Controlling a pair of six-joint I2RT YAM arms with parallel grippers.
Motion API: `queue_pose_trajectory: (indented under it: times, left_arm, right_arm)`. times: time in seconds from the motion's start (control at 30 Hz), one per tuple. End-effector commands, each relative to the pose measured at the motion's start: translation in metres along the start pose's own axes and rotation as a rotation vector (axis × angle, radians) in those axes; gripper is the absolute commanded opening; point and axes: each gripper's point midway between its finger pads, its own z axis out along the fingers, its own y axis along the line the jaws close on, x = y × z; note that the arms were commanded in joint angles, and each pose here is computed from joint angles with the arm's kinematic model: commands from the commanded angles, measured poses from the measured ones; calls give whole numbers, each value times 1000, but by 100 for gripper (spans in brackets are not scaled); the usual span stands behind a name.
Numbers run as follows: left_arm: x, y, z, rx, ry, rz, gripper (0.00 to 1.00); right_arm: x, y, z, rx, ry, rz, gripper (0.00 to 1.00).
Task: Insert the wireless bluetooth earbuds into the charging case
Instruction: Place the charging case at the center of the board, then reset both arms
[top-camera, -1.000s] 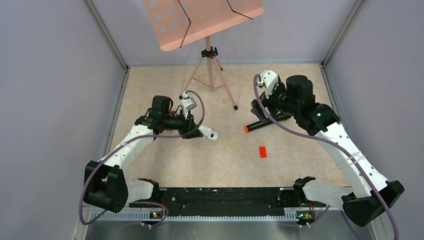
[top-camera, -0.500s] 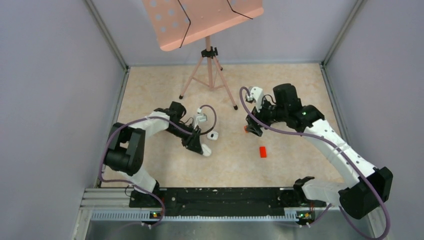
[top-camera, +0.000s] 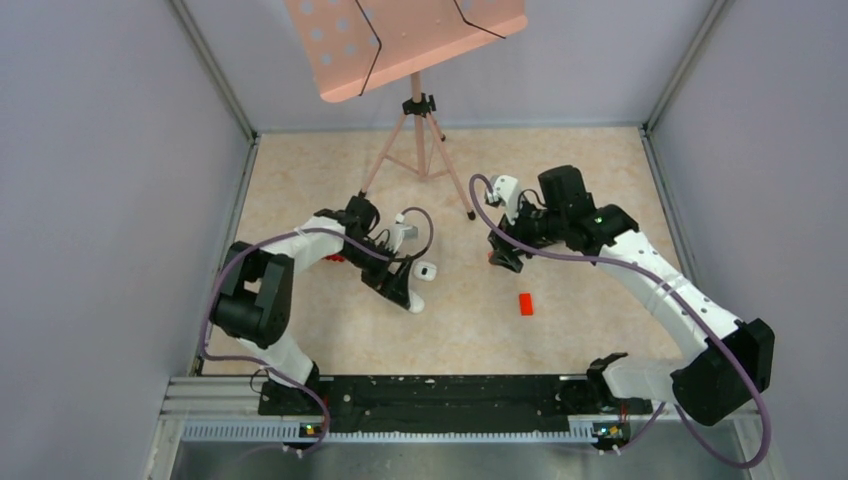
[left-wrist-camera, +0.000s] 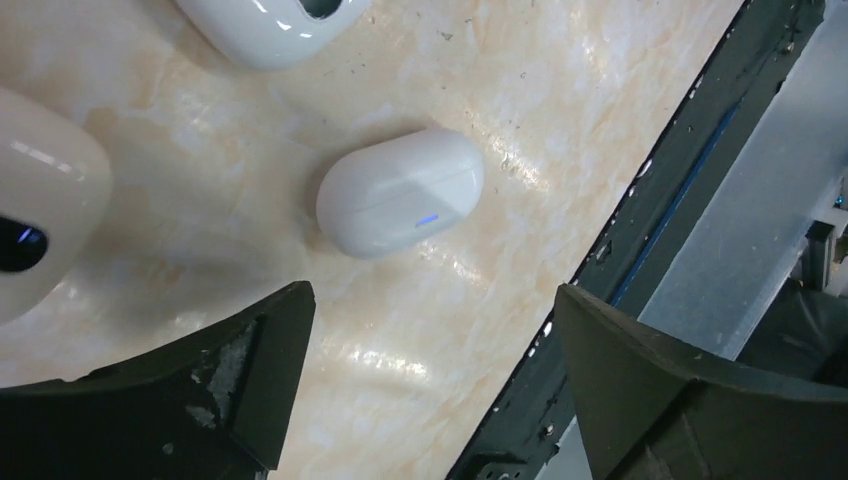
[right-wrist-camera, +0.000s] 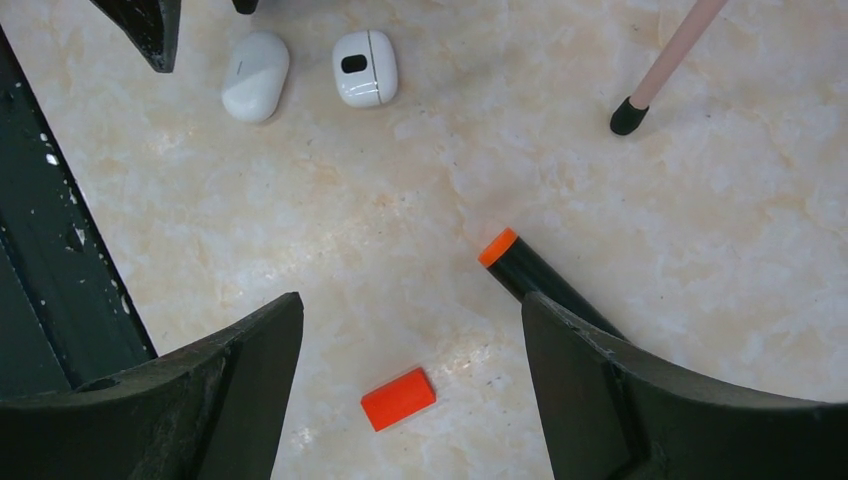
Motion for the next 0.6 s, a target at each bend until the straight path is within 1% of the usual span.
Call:
queue_pose_trajectory:
  times: [0.0, 0.1, 0.2, 0.27, 0.33, 0.4, 0.47, 0.57]
  left_arm:
    - [-28, -8, -48, -115, -108, 62, 97]
    - [-46, -16, -83, -171, -266, 126, 97]
    - [-68, -19, -125, -300, -483, 192, 98]
    - [-82, -16, -159, -438, -662, 162, 99]
    - [-93, -8, -203, -641, -871, 110, 99]
    - [-89, 1, -249, -831, -1050, 14, 99]
    - [-82, 5, -274, -933, -1121, -53, 99]
    - [-75, 14, -284, -988, -1109, -97, 99]
  right_arm:
    - [-31, -11, -15, 52, -51, -43, 79]
    - [-37, -24, -19, 123, -44, 12, 81]
    - [-52, -52, -29, 264, -62, 109, 83]
    - [-74, -83, -50, 400, -156, 221, 84]
    - [-101, -115, -82, 540, -297, 315, 88]
    - [-112, -138, -110, 637, -386, 385, 91]
    - [-111, -152, -125, 700, -408, 431, 93]
    - [-89, -174, -139, 869, -360, 545, 96]
